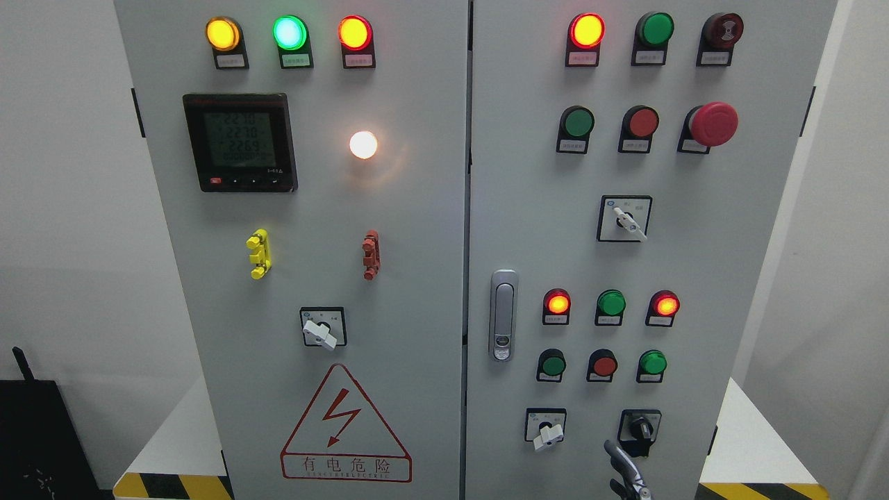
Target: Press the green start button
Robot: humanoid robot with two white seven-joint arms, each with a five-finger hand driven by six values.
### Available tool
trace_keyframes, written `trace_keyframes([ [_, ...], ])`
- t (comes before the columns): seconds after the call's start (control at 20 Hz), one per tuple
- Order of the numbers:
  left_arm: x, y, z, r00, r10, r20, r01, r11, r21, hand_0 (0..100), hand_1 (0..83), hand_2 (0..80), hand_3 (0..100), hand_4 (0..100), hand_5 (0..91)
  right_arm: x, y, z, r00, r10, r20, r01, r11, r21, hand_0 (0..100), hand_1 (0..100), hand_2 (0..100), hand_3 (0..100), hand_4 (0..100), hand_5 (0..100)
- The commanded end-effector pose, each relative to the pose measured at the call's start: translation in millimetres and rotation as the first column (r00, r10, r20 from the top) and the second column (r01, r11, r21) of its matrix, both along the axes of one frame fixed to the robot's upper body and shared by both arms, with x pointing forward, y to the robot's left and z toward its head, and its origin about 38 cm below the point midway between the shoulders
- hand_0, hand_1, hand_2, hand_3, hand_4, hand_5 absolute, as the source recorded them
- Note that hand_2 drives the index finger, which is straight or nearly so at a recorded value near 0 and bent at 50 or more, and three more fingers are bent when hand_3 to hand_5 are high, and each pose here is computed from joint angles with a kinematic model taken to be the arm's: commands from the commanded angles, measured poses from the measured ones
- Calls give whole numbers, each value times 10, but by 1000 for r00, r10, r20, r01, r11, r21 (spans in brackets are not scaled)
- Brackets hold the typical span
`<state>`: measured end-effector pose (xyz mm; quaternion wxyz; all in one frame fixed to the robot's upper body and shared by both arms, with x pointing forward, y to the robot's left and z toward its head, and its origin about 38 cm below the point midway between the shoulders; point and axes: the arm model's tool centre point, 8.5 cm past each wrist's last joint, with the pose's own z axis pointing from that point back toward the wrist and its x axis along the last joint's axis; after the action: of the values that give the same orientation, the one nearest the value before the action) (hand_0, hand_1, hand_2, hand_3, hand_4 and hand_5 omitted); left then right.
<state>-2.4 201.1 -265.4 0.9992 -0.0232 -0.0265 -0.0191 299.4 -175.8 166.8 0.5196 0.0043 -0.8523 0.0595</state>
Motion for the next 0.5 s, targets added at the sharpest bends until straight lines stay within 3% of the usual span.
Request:
trace_keyframes([
  [0.0, 0, 0, 0, 1000, 0, 0, 0, 1000, 0, 120, 556, 0, 0, 0, 0, -19, 74, 14, 999, 50, -1, -49, 996, 76, 90, 134, 0, 0, 0, 0],
  [0.45, 0, 0, 0, 1000, 0, 0, 0, 1000, 0, 120, 556, 0, 0, 0, 0, -6, 98, -12, 998, 57, -9, -56, 995, 80, 51, 126, 0, 0, 0, 0],
])
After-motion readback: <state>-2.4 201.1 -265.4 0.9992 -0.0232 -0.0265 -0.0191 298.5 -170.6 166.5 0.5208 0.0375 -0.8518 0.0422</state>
